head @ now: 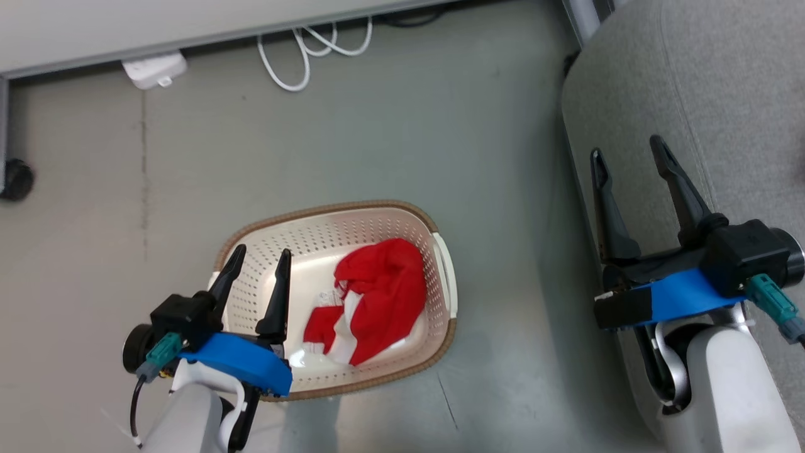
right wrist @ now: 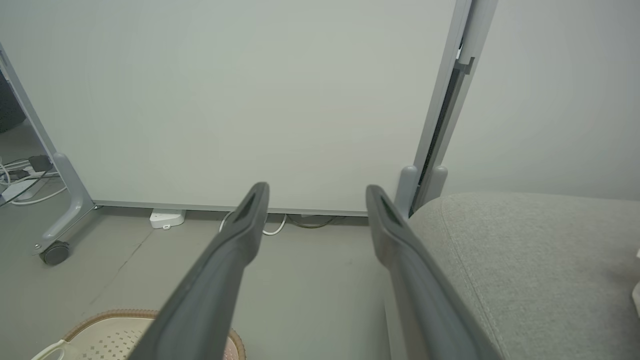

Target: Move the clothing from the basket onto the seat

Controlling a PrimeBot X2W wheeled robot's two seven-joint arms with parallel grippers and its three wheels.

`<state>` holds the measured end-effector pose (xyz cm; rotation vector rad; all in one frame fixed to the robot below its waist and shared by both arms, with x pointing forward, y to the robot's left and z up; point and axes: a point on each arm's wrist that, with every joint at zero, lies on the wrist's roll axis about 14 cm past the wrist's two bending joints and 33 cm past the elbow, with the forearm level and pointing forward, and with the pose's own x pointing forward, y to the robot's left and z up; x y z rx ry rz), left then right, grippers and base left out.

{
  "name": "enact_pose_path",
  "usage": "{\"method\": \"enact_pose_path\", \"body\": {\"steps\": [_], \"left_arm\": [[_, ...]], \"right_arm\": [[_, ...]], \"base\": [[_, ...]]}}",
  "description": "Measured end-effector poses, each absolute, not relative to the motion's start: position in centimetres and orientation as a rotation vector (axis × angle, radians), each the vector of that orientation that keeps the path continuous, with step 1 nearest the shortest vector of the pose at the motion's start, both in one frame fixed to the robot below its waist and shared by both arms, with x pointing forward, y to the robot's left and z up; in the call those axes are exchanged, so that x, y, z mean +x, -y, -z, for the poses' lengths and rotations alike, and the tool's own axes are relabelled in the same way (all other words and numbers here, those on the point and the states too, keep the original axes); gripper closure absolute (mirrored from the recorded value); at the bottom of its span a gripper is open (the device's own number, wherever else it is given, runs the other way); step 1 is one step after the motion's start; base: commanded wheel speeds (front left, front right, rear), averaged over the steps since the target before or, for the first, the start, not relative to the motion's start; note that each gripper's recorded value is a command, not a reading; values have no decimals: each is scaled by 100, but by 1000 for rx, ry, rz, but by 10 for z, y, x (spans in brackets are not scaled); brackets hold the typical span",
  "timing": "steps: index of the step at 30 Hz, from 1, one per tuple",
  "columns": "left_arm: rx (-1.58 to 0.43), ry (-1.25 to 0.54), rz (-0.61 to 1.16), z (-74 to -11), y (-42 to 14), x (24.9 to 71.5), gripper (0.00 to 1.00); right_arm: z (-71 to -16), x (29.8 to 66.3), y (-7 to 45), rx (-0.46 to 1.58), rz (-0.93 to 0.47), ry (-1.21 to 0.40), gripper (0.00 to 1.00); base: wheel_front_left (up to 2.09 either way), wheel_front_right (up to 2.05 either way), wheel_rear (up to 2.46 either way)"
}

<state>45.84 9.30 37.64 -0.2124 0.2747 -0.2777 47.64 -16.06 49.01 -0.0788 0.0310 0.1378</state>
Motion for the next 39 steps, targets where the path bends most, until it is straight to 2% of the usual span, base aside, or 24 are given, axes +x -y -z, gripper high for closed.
{"method": "enact_pose_path", "body": {"steps": [9,24,30,38,39], "left_arm": [[-168,-556,462,-268,-37,468,0],[-99,-819,714,-158,31,443,0],[-64,-901,727,-124,34,438,0],[10,-1064,661,-86,19,425,0],[13,-1076,651,-84,17,425,28]], "right_arm": [[-437,487,186,-71,-89,-121,0],[-379,478,215,-74,-37,-243,0],[-365,475,220,-80,-32,-273,0],[-350,472,223,-80,-28,-307,0],[-350,472,223,-78,-29,-307,0]], "base": [[0,0,0],[0,0,0],[0,0,0],[0,0,0],[0,0,0]]}}
